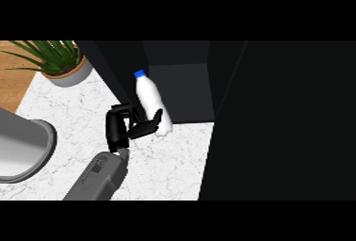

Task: Pick up the bottled water, place it into the cabinet and close the cabinet

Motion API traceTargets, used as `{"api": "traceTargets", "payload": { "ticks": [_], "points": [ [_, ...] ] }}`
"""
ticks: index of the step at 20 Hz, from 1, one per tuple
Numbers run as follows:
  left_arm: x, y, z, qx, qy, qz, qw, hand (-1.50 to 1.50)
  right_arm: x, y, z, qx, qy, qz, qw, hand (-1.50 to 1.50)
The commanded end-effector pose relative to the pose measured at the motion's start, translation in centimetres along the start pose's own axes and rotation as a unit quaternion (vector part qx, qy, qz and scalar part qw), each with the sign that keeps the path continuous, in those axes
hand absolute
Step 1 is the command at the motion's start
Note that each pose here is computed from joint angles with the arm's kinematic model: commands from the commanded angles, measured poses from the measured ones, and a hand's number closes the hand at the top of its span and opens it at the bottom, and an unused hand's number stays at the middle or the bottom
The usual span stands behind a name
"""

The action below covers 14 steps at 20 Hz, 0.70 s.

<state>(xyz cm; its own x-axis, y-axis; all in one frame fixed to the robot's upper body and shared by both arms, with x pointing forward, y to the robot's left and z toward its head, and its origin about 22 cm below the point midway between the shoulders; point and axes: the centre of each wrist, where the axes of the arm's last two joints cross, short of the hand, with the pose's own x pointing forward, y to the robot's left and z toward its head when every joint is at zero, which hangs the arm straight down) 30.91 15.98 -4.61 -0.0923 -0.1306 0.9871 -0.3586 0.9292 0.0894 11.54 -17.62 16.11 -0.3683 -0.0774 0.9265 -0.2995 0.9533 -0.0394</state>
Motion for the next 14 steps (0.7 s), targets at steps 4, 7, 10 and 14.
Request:
{"api": "traceTargets", "payload": {
  "ticks": [4,7,10,14],
  "points": [
    [5.7,-5.9,-4.6,-0.037,-0.057,-0.009,0.9976,1.50,1.5,-0.4,0.7,0.015,-0.008,-0.010,1.000,-1.50],
    [6.2,-5.1,-5.7,-0.035,-0.061,-0.022,0.9973,1.50,1.2,-0.2,0.5,0.020,-0.018,-0.009,1.000,-1.50],
    [4.4,-4.8,-4.8,-0.031,-0.069,-0.061,0.9953,1.50,1.2,-0.2,0.7,0.010,-0.020,-0.003,1.000,-1.50],
    [5.4,-4.9,-5.3,-0.032,-0.071,-0.062,0.9950,-1.50,0.5,-0.2,0.4,0.024,-0.021,-0.009,0.999,-1.50]
  ]
}}
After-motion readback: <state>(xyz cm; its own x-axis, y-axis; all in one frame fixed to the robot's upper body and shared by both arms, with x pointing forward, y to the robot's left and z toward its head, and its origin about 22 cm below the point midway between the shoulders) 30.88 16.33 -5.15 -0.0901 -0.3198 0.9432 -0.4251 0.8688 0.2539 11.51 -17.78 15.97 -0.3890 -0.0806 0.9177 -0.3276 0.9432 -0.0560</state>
